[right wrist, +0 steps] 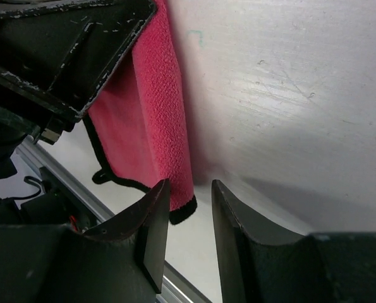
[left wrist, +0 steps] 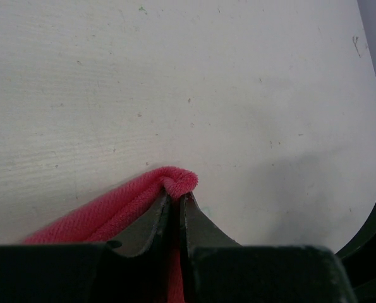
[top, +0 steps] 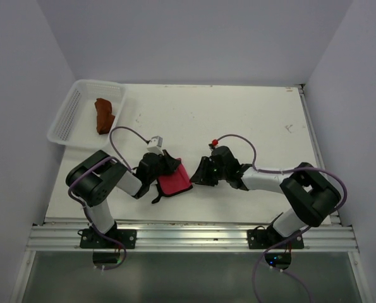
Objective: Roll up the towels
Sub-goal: Roll the towel
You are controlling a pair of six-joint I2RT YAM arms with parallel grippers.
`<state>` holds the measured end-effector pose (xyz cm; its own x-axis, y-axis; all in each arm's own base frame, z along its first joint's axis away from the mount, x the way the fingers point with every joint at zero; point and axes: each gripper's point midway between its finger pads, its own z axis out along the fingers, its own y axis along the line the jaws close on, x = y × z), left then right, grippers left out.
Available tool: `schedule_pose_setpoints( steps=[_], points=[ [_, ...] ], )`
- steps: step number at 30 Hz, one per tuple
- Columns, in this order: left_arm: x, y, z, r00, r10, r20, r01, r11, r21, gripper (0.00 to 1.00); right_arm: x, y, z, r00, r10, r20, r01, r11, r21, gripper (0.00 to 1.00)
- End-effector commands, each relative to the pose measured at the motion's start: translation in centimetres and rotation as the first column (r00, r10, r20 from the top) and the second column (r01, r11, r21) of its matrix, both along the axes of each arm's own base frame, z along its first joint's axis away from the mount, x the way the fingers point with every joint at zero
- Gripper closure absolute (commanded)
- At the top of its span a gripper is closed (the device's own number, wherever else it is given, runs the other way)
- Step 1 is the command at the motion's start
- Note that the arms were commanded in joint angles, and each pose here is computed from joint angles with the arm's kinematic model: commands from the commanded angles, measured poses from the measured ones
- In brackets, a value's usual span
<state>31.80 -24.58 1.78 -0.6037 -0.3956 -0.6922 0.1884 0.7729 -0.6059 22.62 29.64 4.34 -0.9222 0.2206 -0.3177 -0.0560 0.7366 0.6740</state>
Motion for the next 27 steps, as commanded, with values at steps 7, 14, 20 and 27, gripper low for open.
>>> schedule_pose_setpoints(
  steps=[7,14,20,27],
  points=[
    [-2.7,3.6,-5.8,0.986,0.068,-0.152,-0.043,0.987,0.157,1.0,-0.4,2.4,0.5,0.998,0.025,-0.061,-0.016,0.988,0.154,0.64],
    [-3.1,3.9,-6.0,0.984,0.087,-0.155,-0.063,0.986,0.153,1.0,-0.3,2.4,-0.2,0.997,0.037,-0.069,-0.028,0.992,0.122,0.65],
    [-3.3,4.0,-6.1,0.982,0.105,-0.157,-0.083,0.987,0.14,1.0,-1.0,2.1,-2.3,0.995,0.045,-0.092,-0.039,0.997,0.067,0.67],
    [-3.6,3.8,-6.2,0.981,0.118,-0.152,-0.097,0.985,0.141,1.0,-1.3,2.4,-2.8,0.995,0.057,-0.084,-0.053,0.997,0.048,0.69]
  ],
)
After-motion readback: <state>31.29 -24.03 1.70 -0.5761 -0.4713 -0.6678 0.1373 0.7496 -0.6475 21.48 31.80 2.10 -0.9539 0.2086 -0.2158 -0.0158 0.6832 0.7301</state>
